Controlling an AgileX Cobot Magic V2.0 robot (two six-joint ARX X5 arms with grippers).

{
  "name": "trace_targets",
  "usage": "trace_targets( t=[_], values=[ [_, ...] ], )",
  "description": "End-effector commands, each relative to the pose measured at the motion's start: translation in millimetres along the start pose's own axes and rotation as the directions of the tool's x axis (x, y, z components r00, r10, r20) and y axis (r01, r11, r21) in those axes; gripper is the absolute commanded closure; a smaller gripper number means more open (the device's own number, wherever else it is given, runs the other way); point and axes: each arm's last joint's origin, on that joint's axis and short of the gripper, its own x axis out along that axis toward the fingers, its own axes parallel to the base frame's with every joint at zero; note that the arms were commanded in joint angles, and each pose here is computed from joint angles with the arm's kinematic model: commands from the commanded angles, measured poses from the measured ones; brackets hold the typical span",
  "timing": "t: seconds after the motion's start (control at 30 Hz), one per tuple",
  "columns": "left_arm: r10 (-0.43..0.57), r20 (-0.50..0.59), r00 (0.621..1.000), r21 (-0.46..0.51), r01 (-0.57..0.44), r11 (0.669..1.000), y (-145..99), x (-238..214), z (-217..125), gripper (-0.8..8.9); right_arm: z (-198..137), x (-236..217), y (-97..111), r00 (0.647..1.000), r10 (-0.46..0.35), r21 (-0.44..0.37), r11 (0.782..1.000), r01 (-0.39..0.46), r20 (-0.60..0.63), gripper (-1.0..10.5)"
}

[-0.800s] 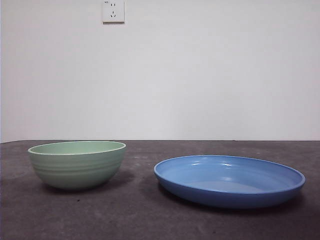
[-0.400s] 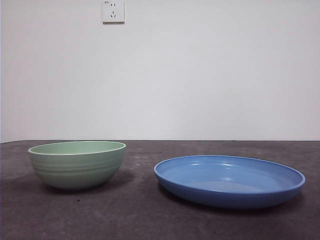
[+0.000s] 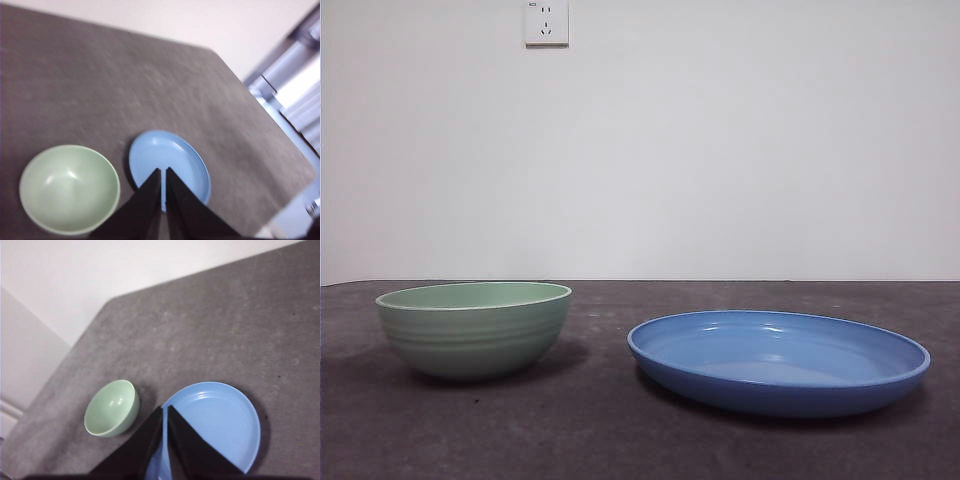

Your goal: Place the green bowl on the blue plate

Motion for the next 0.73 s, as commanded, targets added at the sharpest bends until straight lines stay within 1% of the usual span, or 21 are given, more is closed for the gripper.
trace_targets(
  t=[0.03, 0.13, 0.23, 0.33, 0.43, 0.63, 0.67, 0.7, 0.73],
  values=[
    [-0.031, -0.038, 0.999, 0.057, 0.033, 0.998, -5.1, 1.6, 9.4, 7.98, 13.8, -0.4, 6.7, 1.0, 0.009, -0.092, 0.996, -0.011, -0.019, 9.4],
    [-0.056, -0.081, 0.995, 0.059, 0.061, 0.996, -6.5, 7.9, 14.1, 7.98, 22.1, 4.4, 9.3, 0.996, 0.025, -0.119, 0.992, -0.034, -0.084, 9.4],
    [-0.125, -0.124, 0.984, 0.05, 0.132, 0.99, -7.2, 16.0, 15.6, 7.95, 26.4, 11.6, 9.4, 0.988, 0.029, -0.132, 0.99, -0.049, -0.15, 9.4],
    [-0.137, -0.152, 0.979, 0.074, 0.15, 0.986, -6.5, 21.9, 15.1, 7.94, 26.8, 18.6, 8.7, 0.979, 0.05, -0.138, 0.987, -0.078, -0.198, 9.4],
    [-0.138, -0.159, 0.978, 0.114, 0.157, 0.981, -6.2, 23.7, 15.1, 7.92, 26.9, 20.8, 8.7, 0.977, 0.054, -0.137, 0.987, -0.084, -0.208, 9.4],
    [-0.138, -0.16, 0.977, 0.146, 0.161, 0.976, -5.9, 24.1, 15.1, 7.84, 27.0, 20.8, 8.8, 0.977, 0.055, -0.138, 0.987, -0.085, -0.207, 9.3],
    [-0.137, -0.161, 0.977, 0.152, 0.162, 0.975, -5.9, 24.1, 15.1, 7.81, 27.0, 20.6, 8.9, 0.977, 0.055, -0.139, 0.987, -0.085, -0.206, 9.2],
    [-0.138, -0.16, 0.977, 0.155, 0.163, 0.974, -5.9, 24.1, 15.1, 7.72, 26.9, 20.3, 9.1, 0.977, 0.056, -0.14, 0.986, -0.086, -0.206, 8.7],
    [-0.138, -0.16, 0.977, 0.154, 0.162, 0.975, -5.9, 24.1, 15.1, 7.37, 26.9, 20.3, 9.1, 0.977, 0.056, -0.14, 0.986, -0.086, -0.206, 8.0]
  ],
)
